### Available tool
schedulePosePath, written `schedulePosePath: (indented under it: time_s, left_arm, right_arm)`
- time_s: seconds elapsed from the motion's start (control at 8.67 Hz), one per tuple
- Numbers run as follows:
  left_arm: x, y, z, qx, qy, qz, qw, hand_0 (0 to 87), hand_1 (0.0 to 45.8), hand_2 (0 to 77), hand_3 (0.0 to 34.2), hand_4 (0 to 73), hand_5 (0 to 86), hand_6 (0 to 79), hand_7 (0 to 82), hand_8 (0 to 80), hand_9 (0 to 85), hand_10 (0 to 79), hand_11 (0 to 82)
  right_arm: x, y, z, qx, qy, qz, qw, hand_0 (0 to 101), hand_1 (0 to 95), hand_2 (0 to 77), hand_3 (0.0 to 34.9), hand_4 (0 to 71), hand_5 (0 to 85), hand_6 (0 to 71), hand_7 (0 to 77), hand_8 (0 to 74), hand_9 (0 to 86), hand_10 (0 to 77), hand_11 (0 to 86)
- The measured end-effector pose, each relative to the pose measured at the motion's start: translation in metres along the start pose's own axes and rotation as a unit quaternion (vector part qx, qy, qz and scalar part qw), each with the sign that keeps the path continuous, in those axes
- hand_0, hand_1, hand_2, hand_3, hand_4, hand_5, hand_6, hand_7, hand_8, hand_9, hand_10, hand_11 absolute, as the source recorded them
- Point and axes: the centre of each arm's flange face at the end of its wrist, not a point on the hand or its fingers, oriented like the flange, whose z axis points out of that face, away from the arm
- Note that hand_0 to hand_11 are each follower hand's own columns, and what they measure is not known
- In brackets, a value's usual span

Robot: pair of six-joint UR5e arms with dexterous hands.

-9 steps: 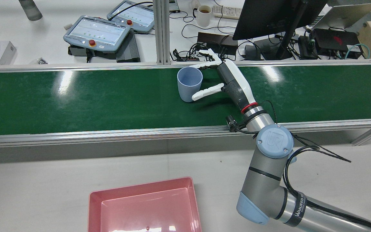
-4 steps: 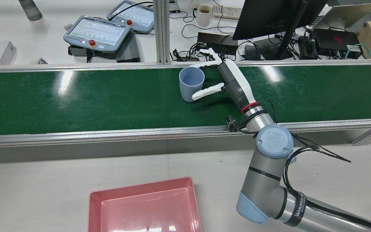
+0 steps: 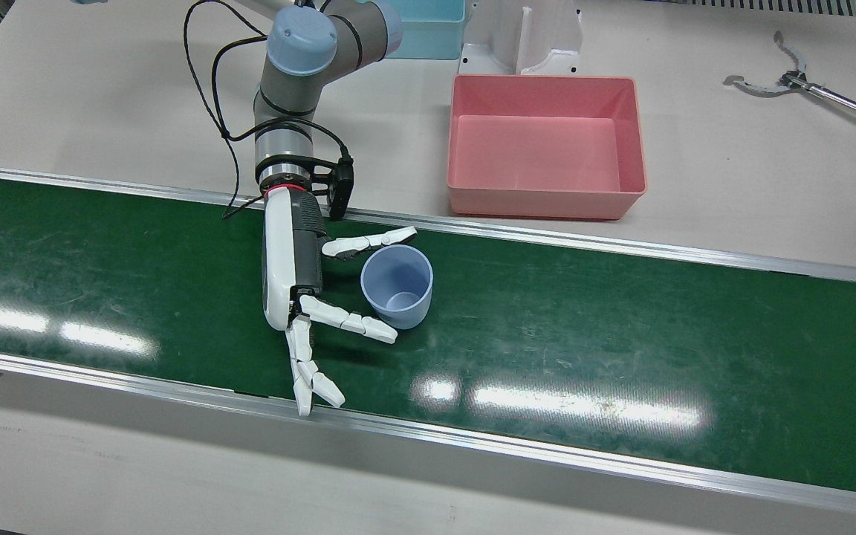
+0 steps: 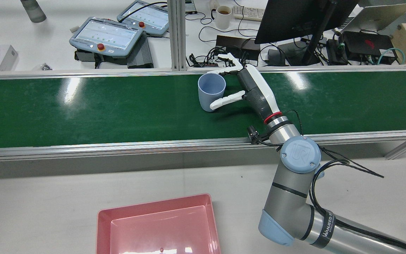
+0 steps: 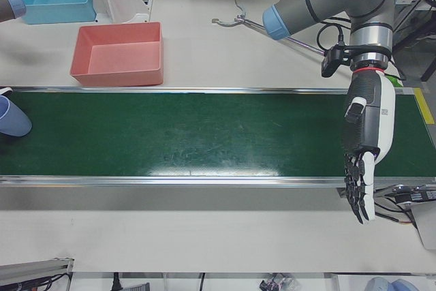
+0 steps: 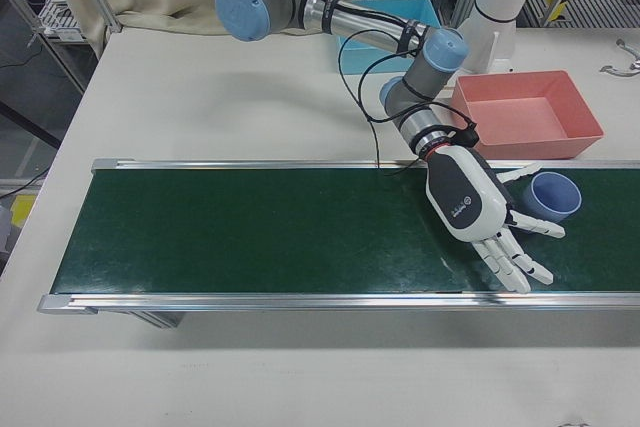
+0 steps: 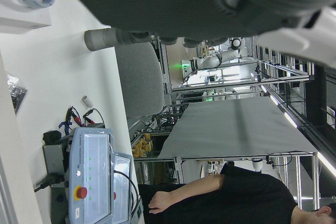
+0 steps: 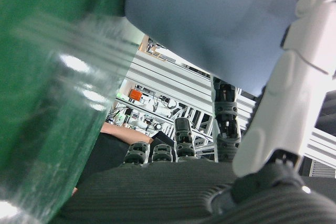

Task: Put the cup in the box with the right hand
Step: 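Close the right hand fingers around the blue cup's side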

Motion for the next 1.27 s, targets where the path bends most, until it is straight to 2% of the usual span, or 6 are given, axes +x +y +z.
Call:
schedulePosePath:
  time_s: [0.46,0.69,0.81,1.04,1.15,1.27]
  left_arm:
    - [0.0000,0.0000,0.0000,0.000,0.000,0.000,1.0000,0.0,0.5,0.5,0.0,0.0,0.0,0.0,0.0,0.0,0.5,0.0,0.0]
    - [0.0000,0.0000,0.0000,0.000,0.000,0.000,1.0000,0.0,0.5,0.5,0.0,0.0,0.0,0.0,0.0,0.0,0.5,0.0,0.0]
    - [0.0000,0.0000,0.0000,0.000,0.000,0.000,1.0000,0.0,0.5,0.5,0.0,0.0,0.0,0.0,0.0,0.0,0.5,0.0,0.0]
    - [0.0000,0.0000,0.0000,0.000,0.000,0.000,1.0000,0.0,0.5,0.5,0.0,0.0,0.0,0.0,0.0,0.0,0.5,0.0,0.0]
    - [0.0000,0.0000,0.0000,0.000,0.000,0.000,1.0000,0.0,0.5,0.5,0.0,0.0,0.0,0.0,0.0,0.0,0.5,0.0,0.0]
    - [0.0000,0.0000,0.0000,0.000,0.000,0.000,1.0000,0.0,0.5,0.5,0.0,0.0,0.0,0.0,0.0,0.0,0.5,0.0,0.0]
  right_arm:
    - [0.0000,0.0011,0.0001,-0.001,0.000,0.001,1.0000,53,8.7,0.5,0.0,42.0,4.4,6.5,25.1,1.6,6.0,4.9,7.6]
    - [-0.0001,0.0012,0.0003,-0.002,0.000,0.002,1.0000,53,8.7,0.5,0.0,44.2,3.8,8.2,31.1,1.6,6.5,4.9,9.3]
    - [-0.0004,0.0019,0.0007,-0.003,-0.001,0.003,1.0000,52,8.7,0.5,0.0,44.2,3.8,8.2,38.7,1.6,8.2,4.9,9.3]
    - [-0.0003,0.0030,0.0011,-0.004,-0.001,0.004,1.0000,52,8.7,0.5,0.0,44.7,3.8,13.6,58.9,9.8,22.4,8.2,12.5]
    - [-0.0007,0.0041,0.0012,-0.005,-0.001,0.007,1.0000,51,5.4,0.0,0.0,48.5,4.4,20.2,70.4,24.5,43.6,13.1,19.6]
    - [-0.0012,0.0052,0.0012,-0.006,-0.002,0.012,0.9999,51,5.4,0.0,0.0,48.5,4.4,20.2,70.4,24.5,43.6,13.1,19.6]
